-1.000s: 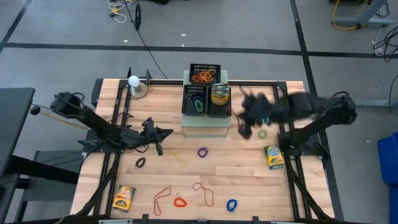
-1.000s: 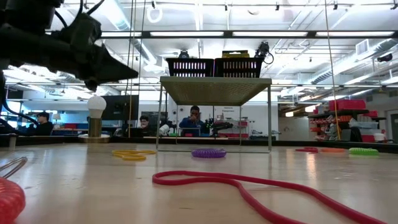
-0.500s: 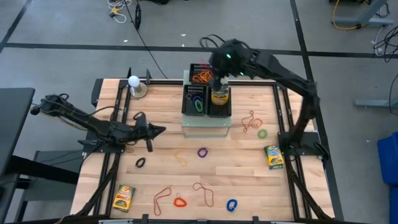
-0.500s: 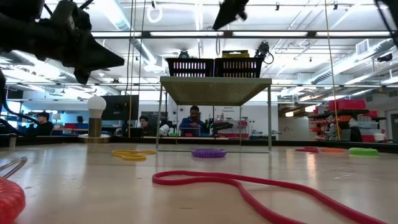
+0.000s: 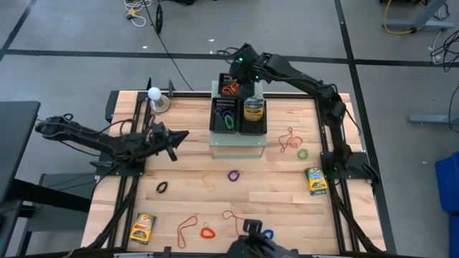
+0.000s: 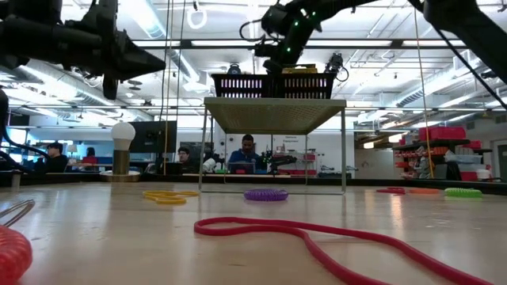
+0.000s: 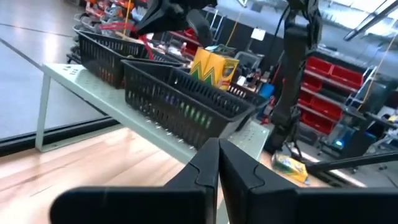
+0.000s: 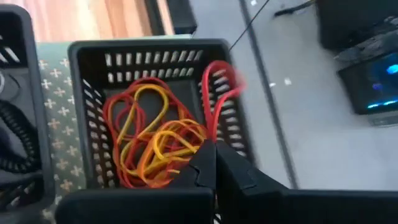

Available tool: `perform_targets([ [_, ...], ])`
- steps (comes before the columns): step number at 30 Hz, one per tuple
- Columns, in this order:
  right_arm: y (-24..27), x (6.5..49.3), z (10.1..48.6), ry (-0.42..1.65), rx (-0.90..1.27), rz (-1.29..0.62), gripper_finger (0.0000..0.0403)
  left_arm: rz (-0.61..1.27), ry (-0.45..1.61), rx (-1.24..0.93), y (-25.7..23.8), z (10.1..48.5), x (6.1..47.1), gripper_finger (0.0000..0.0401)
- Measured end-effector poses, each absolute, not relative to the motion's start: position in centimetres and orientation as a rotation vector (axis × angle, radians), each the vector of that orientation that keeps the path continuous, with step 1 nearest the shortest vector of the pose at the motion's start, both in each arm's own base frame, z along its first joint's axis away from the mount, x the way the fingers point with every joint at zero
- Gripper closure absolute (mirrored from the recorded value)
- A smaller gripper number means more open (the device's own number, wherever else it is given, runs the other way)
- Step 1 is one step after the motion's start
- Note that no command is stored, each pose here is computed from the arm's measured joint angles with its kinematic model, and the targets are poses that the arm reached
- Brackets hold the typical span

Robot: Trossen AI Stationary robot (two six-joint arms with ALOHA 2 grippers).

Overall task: Pick & Place Office Desk Supplies
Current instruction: Put the red rubber band into the top black bin, then put the black spiral keychain into the bottom left black bin

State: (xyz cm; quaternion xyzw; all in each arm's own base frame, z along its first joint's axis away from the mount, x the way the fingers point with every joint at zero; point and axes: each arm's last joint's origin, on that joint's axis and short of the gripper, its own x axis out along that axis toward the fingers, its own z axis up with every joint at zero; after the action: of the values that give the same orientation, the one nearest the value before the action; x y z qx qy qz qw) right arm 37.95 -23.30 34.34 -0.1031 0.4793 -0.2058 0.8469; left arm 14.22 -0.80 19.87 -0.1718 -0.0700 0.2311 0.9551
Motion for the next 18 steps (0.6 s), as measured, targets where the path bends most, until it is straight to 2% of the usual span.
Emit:
perform_targets([
  [5,-23.8,38.3,33.6,1.010,-0.193,-0.442,0.0376,0.507,-0.106,-0.327,-0.3,19.5,14.3,0.0395],
  [14,-23.9,38.3,33.9,0.981,-0.152,-0.524,0.0278,0.576,-0.181,-0.331,0.7,20.1,14.3,0.0390],
  [18,-23.4,37.7,34.9,0.980,-0.172,-0.555,0.0249,0.572,-0.171,-0.323,0.9,20.0,14.3,0.0387],
])
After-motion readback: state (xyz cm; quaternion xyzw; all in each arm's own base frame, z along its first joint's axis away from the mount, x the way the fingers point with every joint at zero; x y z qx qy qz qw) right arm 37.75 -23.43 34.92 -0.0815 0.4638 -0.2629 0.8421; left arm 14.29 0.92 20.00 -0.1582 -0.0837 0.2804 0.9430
